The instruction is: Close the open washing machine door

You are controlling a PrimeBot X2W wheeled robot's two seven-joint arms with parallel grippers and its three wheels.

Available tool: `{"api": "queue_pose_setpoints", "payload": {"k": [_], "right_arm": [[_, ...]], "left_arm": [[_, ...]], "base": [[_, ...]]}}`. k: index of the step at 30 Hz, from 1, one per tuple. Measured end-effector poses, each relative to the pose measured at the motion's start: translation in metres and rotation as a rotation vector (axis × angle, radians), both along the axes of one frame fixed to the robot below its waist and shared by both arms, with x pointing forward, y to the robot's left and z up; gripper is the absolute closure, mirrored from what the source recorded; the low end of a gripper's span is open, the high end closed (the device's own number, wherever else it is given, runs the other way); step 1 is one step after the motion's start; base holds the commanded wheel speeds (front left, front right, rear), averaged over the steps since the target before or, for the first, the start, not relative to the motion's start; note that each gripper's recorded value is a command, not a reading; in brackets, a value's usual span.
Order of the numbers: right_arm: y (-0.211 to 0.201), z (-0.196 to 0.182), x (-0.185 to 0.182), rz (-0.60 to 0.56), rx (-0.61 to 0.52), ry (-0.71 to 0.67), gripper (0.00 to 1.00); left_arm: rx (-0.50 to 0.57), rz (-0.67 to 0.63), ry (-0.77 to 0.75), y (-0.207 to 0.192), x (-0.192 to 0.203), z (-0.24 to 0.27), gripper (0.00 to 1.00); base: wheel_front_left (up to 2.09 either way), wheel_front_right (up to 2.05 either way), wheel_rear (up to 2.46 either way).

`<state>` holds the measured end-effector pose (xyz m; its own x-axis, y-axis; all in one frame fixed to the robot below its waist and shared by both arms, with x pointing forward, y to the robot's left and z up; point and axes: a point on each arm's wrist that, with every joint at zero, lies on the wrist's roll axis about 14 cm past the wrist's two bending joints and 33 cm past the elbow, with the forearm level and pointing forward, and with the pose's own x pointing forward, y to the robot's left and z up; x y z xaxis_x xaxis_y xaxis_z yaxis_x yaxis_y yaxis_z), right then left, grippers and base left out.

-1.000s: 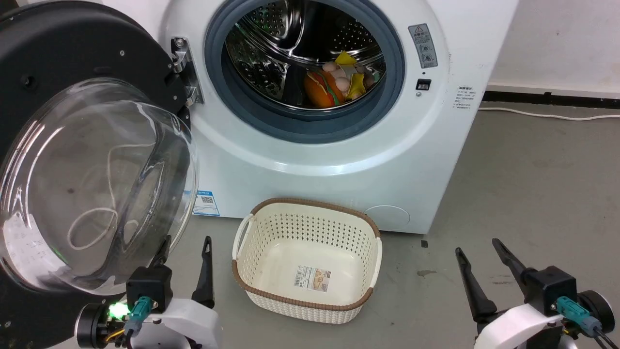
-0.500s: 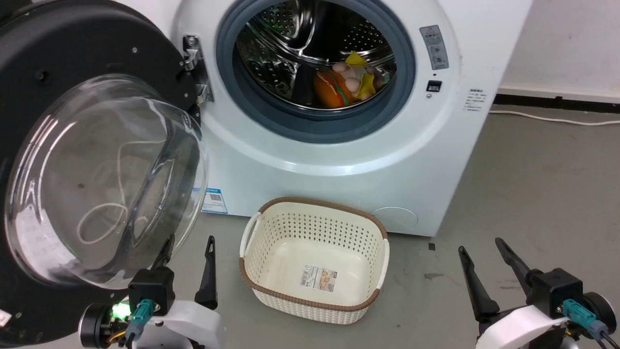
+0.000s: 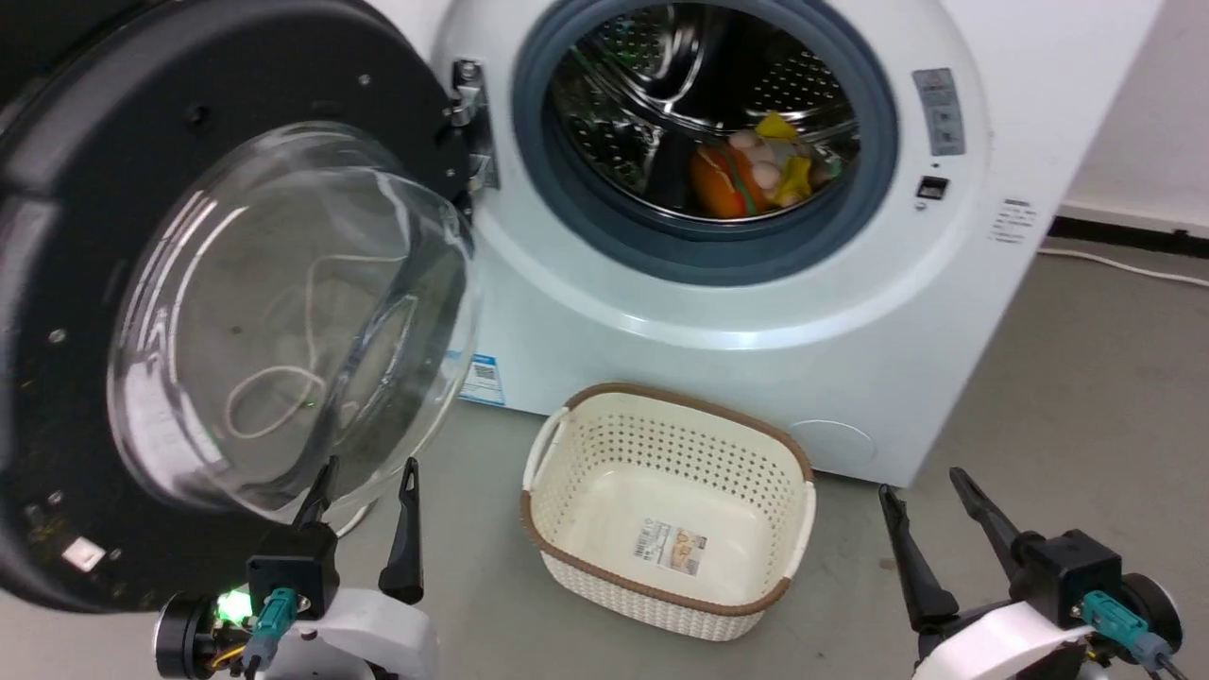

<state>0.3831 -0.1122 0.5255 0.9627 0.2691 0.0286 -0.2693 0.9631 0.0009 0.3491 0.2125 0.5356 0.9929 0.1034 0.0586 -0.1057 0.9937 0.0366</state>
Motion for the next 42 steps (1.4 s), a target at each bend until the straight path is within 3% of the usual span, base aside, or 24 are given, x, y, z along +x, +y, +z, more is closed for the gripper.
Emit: {"api": "queue_pose_setpoints", "payload": {"k": [17, 42], "right_arm": [[0.063, -0.012, 0.007, 0.181, 0.009, 0.018, 0.00], [0.120, -0.016, 0.002, 0.351, 0.052, 0.017, 0.00]], "left_arm": [[-0.009, 0.136, -0.030, 0.039, -0.027, 0.002, 0.00], [-0.015, 0.272, -0.093, 0.070, -0.061, 0.012, 0.00]], "base": [[-0.02, -0.02, -0.02], [-0.03, -0.03, -0.03]]}}
